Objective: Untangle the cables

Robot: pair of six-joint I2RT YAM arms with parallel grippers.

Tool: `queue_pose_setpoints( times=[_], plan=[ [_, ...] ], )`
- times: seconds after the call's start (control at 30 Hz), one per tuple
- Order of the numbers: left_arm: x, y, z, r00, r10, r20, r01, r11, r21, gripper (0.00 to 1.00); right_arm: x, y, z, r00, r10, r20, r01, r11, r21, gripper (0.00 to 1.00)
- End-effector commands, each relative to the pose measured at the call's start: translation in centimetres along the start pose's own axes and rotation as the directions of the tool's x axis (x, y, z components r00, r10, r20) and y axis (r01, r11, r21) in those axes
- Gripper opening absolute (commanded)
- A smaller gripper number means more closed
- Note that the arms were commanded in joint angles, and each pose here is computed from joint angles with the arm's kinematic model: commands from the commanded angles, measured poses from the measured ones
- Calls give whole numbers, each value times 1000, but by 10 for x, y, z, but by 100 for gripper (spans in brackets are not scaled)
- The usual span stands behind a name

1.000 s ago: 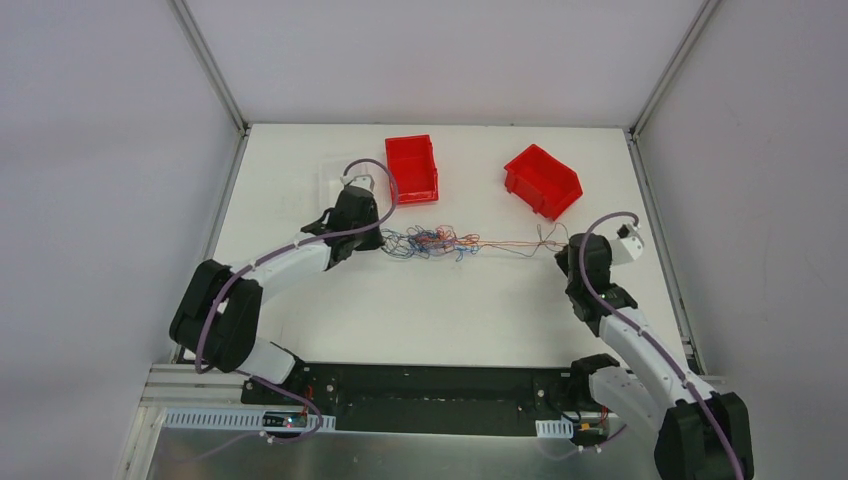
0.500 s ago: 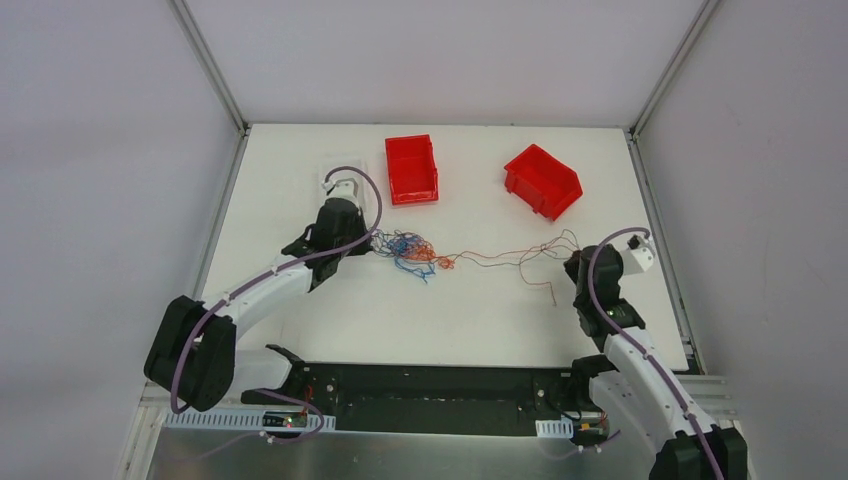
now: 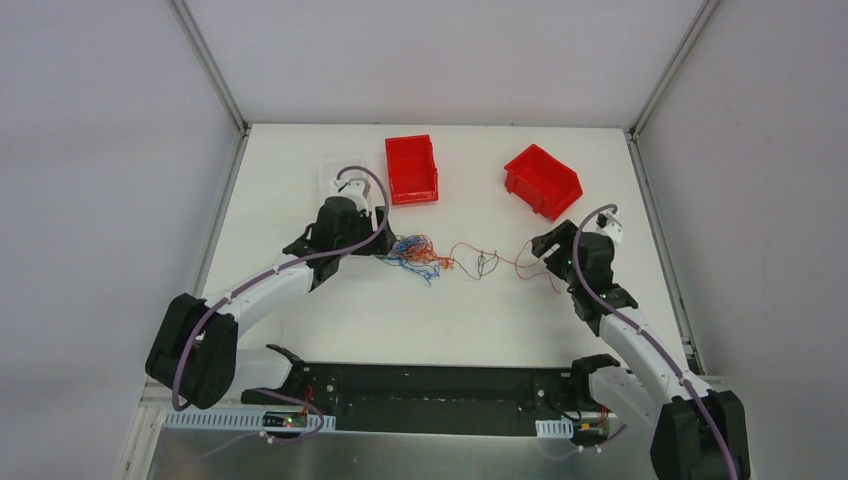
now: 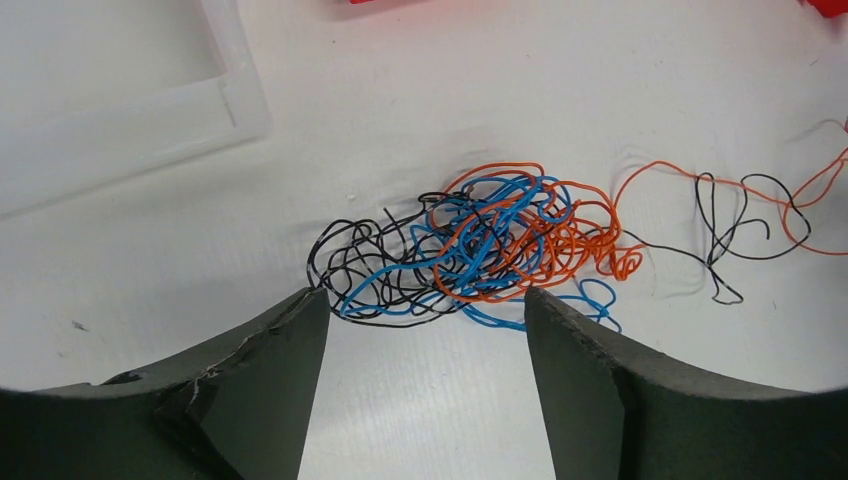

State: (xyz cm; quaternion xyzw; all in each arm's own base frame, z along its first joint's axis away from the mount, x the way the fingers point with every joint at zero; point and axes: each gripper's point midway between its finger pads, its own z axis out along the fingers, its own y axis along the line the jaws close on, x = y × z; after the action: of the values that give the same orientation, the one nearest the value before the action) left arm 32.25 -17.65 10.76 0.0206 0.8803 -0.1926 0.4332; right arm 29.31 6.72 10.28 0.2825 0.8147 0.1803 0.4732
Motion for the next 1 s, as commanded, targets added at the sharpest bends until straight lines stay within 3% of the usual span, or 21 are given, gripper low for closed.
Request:
queue_pose_setpoints(
  times=[0.0, 0.1, 0.2, 0.23, 0.33, 0.53, 0.87, 0.97],
  plan=[
    [-19, -28, -8, 995, 75, 64, -81, 991, 103, 74, 0, 17, -2, 997, -40, -60, 39, 999, -10, 74],
    [-13, -52, -4, 986, 158, 47, -164, 972, 170, 75, 17, 6, -1, 985, -72, -154, 85, 993, 80, 77],
    [-2, -74, 0, 969, 245, 21, -244, 947, 207, 76, 18, -20, -1, 980, -91, -175, 137, 953, 272, 97],
    [2, -80, 1, 963, 270, 13, -267, 941, 207, 78, 18, -25, -2, 979, -87, -182, 142, 939, 314, 99],
    [12, -84, 12, 960, 277, -46, -263, 944, 201, 89, 22, -36, -5, 976, -43, -211, 128, 904, 408, 100],
    [27, -79, 35, 957, 235, -168, -213, 967, 141, 99, 29, -38, -18, 968, 119, -222, 21, 839, 544, 99],
    [42, -46, 57, 933, 167, -317, -182, 983, -18, 92, 50, -34, -8, 941, 247, -233, -66, 806, 588, 99],
    [43, -43, 57, 933, 127, -338, -134, 991, 4, 80, 56, -30, 2, 931, 273, -241, -82, 802, 592, 100]
  ],
)
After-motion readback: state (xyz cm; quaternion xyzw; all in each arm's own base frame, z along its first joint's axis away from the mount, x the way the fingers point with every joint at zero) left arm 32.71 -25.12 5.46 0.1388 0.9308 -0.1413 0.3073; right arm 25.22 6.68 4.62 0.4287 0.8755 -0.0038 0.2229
